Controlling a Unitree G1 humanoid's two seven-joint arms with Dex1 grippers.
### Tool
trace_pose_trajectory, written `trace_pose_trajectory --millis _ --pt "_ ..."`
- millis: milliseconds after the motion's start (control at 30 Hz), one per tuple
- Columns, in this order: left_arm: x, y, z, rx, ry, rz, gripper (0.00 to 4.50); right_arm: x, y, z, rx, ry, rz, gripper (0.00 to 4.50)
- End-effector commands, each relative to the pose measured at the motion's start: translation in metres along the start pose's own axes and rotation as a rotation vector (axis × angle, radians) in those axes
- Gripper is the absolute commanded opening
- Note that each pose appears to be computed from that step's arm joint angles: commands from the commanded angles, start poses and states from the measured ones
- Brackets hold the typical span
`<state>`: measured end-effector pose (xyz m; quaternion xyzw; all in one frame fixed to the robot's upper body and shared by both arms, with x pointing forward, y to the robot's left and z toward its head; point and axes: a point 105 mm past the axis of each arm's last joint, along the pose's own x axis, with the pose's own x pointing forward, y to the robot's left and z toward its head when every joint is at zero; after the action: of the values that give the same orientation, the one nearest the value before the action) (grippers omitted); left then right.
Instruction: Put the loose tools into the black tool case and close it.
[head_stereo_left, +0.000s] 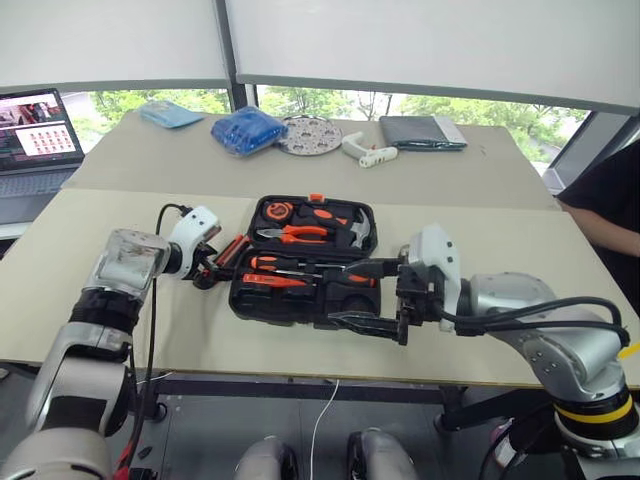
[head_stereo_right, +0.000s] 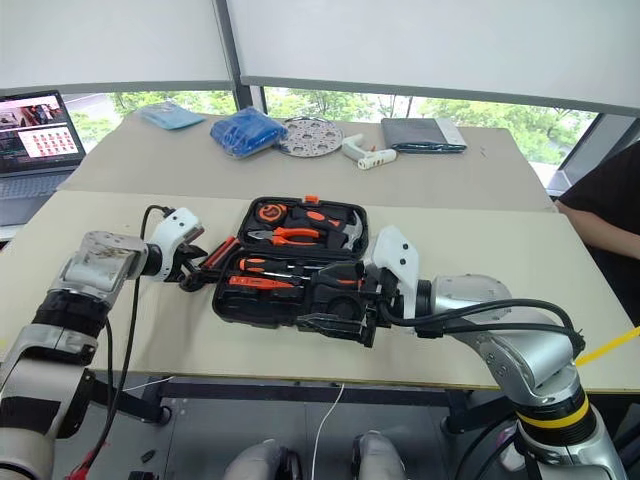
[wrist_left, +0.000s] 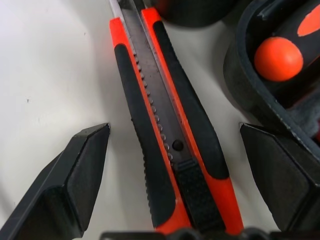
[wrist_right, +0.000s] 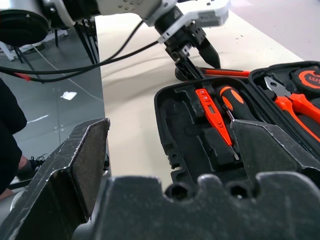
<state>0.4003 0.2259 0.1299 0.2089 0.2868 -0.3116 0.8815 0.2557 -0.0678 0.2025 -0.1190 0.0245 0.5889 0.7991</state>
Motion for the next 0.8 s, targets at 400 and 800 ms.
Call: trace_pose_trajectory --millis 400,800 --pt "-0.048 0.036 0.005 -0.033 -0.207 0.102 1.66 -0.010 0.001 0.005 -0.020 -0.018 0.003 4.50" --pt "-0.096 -0.095 0.046 0.507 -0.221 -0.675 1.65 -0.024 0.004 0.002 -0.019 0.027 0.045 4.50"
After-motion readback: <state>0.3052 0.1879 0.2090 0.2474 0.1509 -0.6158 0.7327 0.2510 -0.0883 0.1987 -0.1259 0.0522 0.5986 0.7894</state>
